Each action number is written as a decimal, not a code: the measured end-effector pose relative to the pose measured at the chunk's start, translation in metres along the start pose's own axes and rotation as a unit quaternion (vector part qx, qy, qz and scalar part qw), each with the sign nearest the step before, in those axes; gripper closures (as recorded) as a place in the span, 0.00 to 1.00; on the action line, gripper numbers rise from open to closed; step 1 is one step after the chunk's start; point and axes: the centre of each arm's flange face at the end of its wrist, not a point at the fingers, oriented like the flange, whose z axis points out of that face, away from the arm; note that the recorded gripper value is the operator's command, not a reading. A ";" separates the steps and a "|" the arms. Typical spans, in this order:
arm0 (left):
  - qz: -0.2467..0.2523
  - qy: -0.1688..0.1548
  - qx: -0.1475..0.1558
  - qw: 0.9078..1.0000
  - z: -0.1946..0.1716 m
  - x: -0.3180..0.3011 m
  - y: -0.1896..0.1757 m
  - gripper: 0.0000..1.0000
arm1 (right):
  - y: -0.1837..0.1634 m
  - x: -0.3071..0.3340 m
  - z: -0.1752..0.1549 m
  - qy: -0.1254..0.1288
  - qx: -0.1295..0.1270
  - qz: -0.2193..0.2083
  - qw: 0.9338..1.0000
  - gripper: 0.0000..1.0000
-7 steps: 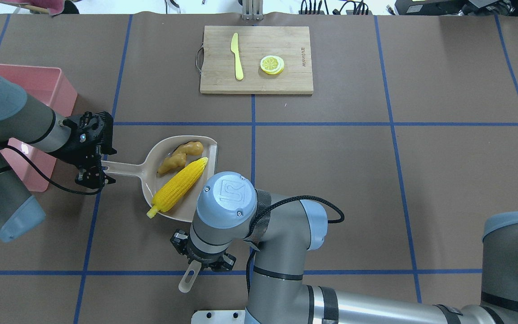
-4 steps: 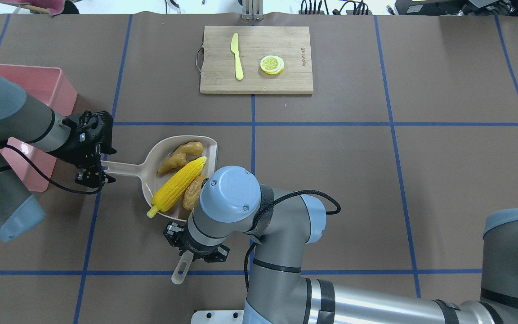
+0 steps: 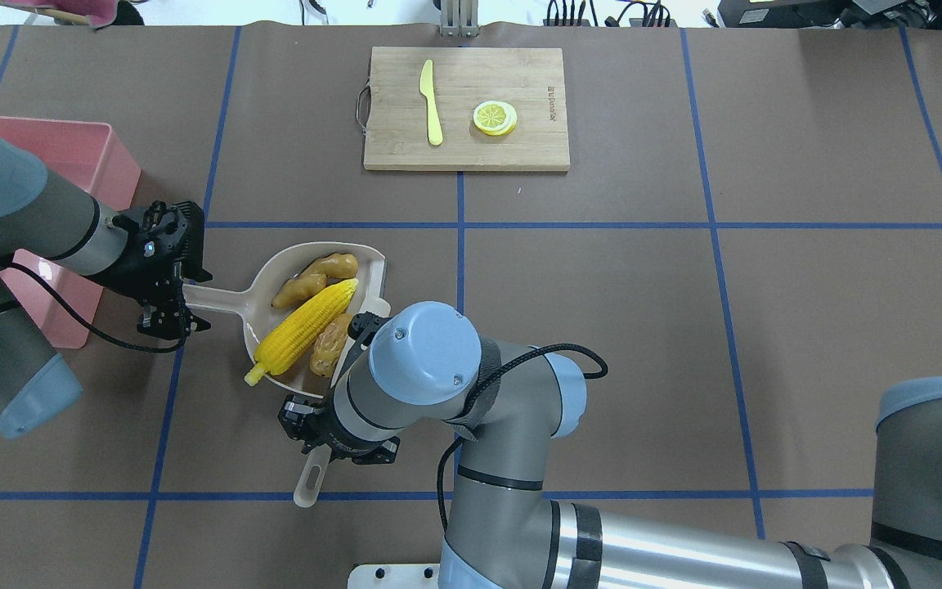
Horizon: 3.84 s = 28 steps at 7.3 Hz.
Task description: Sweep and dump trash into bin
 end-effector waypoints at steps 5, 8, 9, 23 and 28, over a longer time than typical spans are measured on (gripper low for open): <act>-0.006 0.001 -0.003 1.000 0.004 -0.003 0.005 0.96 | -0.016 -0.011 -0.085 -0.038 -0.011 -0.007 0.999 1.00; -0.004 0.001 -0.002 1.000 0.004 -0.004 0.005 1.00 | -0.028 0.018 -0.134 -0.040 -0.009 -0.004 0.999 1.00; -0.003 0.001 -0.001 1.000 0.003 -0.004 0.005 1.00 | -0.034 0.032 -0.142 -0.039 -0.004 -0.002 0.999 1.00; -0.063 -0.010 0.006 0.998 -0.002 -0.008 -0.003 1.00 | -0.059 0.062 -0.025 0.190 -0.021 -0.066 0.979 1.00; -0.059 -0.009 0.007 0.998 -0.001 -0.008 -0.005 1.00 | -0.032 0.029 -0.012 0.169 -0.036 -0.102 0.980 1.00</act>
